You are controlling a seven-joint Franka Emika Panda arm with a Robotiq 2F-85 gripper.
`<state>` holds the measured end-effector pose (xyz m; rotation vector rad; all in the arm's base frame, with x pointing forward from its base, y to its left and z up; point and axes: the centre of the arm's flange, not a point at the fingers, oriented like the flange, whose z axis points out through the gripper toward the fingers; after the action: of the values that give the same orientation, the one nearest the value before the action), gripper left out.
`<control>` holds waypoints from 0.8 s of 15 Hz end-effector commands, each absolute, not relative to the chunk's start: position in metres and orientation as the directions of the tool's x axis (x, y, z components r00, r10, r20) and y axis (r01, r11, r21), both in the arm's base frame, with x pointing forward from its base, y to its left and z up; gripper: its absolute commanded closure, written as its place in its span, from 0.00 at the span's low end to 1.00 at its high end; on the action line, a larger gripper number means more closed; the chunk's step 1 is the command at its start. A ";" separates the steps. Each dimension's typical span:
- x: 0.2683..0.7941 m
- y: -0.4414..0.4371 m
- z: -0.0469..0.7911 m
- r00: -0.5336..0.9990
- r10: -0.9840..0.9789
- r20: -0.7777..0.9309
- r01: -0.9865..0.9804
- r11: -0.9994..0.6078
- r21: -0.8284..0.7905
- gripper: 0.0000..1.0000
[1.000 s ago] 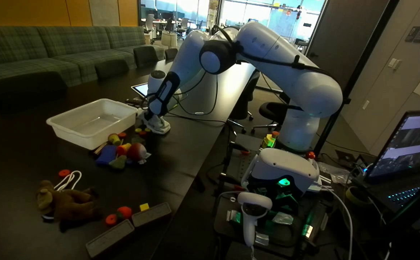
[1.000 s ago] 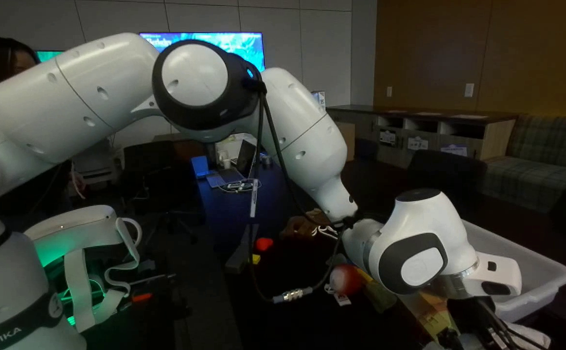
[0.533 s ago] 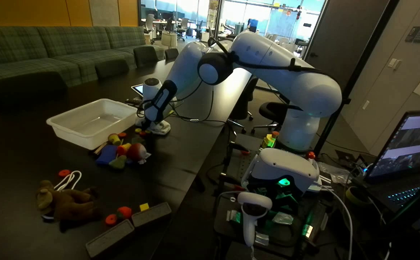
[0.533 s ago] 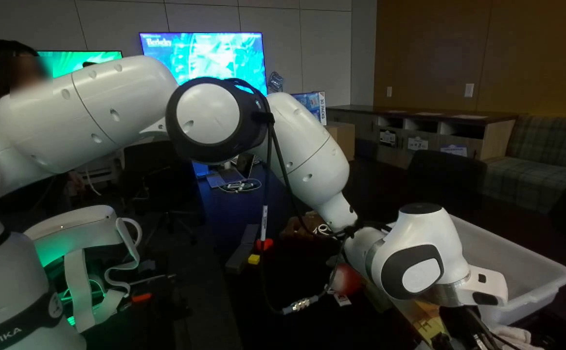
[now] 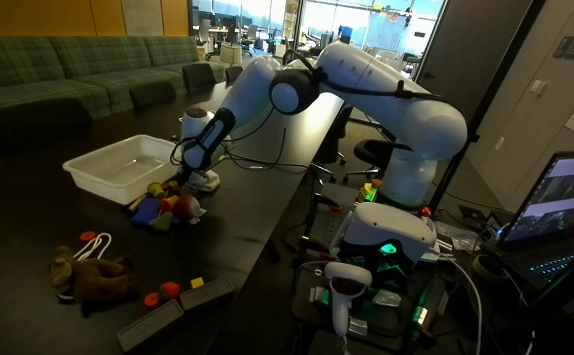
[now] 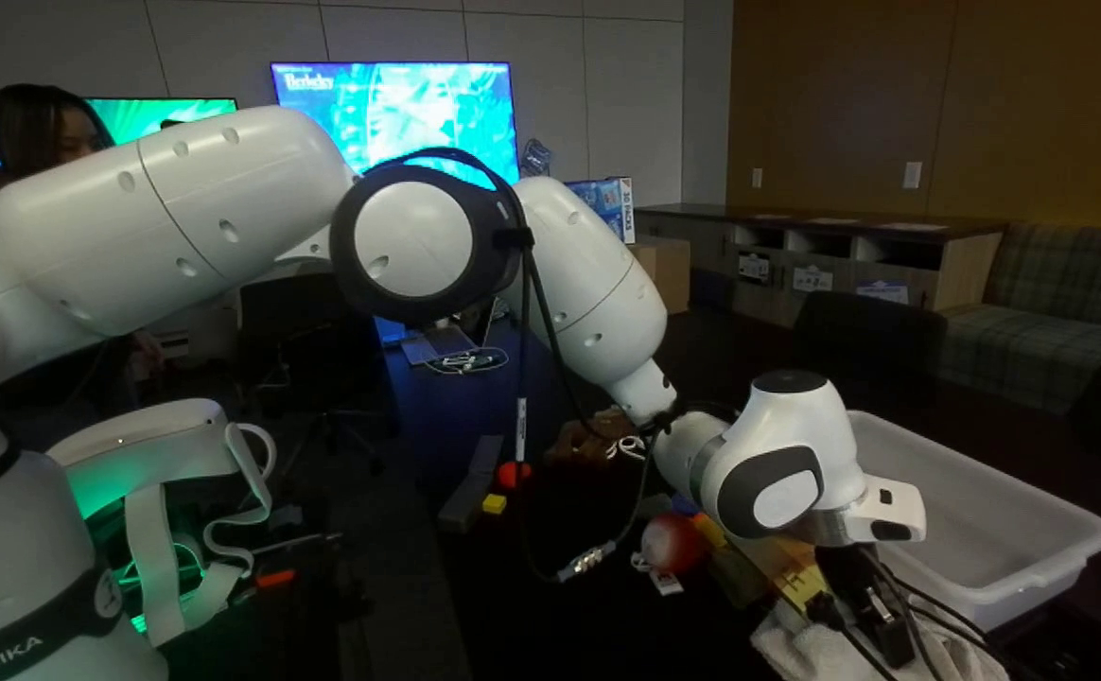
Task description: Use the towel to push all the objects on the table to the left
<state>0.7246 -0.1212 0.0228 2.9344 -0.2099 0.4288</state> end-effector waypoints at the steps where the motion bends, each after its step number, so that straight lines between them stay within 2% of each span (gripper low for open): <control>1: 0.719 -0.060 0.006 0.962 -0.049 0.269 -0.076 -0.993 0.093 0.99; 12: 0.695 0.132 0.010 0.957 0.145 0.251 0.156 -0.988 -0.023 0.99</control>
<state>0.7236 0.0834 0.0211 3.1108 0.1472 0.4494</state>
